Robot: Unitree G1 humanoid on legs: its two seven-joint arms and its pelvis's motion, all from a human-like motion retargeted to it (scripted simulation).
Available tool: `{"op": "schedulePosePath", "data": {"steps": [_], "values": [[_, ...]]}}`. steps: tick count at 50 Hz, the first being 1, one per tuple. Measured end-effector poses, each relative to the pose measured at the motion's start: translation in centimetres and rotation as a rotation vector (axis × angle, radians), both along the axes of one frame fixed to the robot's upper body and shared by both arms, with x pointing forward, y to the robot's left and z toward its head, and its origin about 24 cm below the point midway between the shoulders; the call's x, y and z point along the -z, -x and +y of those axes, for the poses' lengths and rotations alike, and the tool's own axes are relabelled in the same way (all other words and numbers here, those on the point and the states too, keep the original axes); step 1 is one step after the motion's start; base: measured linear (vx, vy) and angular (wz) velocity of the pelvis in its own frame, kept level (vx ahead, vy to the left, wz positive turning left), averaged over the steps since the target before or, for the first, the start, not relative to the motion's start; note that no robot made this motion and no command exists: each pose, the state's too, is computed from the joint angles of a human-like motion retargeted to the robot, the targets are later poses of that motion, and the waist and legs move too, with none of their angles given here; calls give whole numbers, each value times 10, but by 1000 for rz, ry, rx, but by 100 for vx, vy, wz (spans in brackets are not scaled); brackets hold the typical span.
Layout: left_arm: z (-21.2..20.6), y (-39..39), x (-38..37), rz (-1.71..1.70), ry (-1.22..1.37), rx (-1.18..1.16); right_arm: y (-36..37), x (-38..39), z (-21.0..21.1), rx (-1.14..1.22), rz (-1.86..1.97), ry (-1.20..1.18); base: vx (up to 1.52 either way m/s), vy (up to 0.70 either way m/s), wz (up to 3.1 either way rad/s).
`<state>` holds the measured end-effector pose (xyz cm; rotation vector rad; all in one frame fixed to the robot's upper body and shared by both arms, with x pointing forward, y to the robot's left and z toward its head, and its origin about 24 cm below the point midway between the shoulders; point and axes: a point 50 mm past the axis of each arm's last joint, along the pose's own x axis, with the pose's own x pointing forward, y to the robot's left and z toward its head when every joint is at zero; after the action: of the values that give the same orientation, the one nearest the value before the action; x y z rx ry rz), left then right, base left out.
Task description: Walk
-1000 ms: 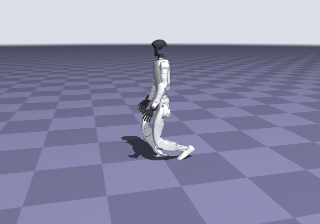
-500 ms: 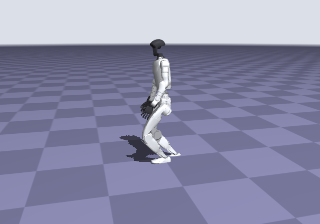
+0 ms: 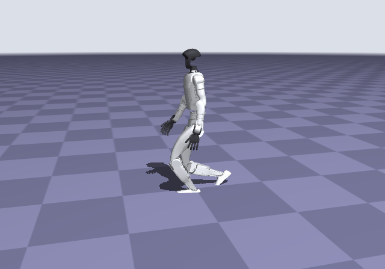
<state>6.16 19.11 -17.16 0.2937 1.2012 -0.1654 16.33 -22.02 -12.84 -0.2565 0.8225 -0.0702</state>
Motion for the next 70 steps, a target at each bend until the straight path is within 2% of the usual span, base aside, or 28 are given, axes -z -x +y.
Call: {"op": "schedulePosePath", "data": {"steps": [6, 22, 28, 39, 47, 60, 70], "values": [[-5, -24, -4, -67, 4, 35, 4, 3, 4, -11, 28, -22, 0, 1, -3], [-26, -164, -66, -554, 29, 35, 59, 21, -17, 127, 194, 15, 0, 1, -7], [-32, -186, -84, -646, 39, 55, 80, 26, -24, 164, 256, 33, 0, -1, -7], [-36, -141, -53, -484, 74, 54, 89, 26, -30, 231, 268, 39, 1, -2, -14], [-33, -101, -32, -343, 73, 83, 36, 9, -32, 183, 103, 59, 0, 0, 0], [-19, -10, -4, -78, 86, -37, -50, -36, -23, 118, -203, 32, 0, 0, 0], [-18, 21, 4, 52, 72, -43, -23, -15, -13, 97, -85, -7, 2, 1, 14]]}}
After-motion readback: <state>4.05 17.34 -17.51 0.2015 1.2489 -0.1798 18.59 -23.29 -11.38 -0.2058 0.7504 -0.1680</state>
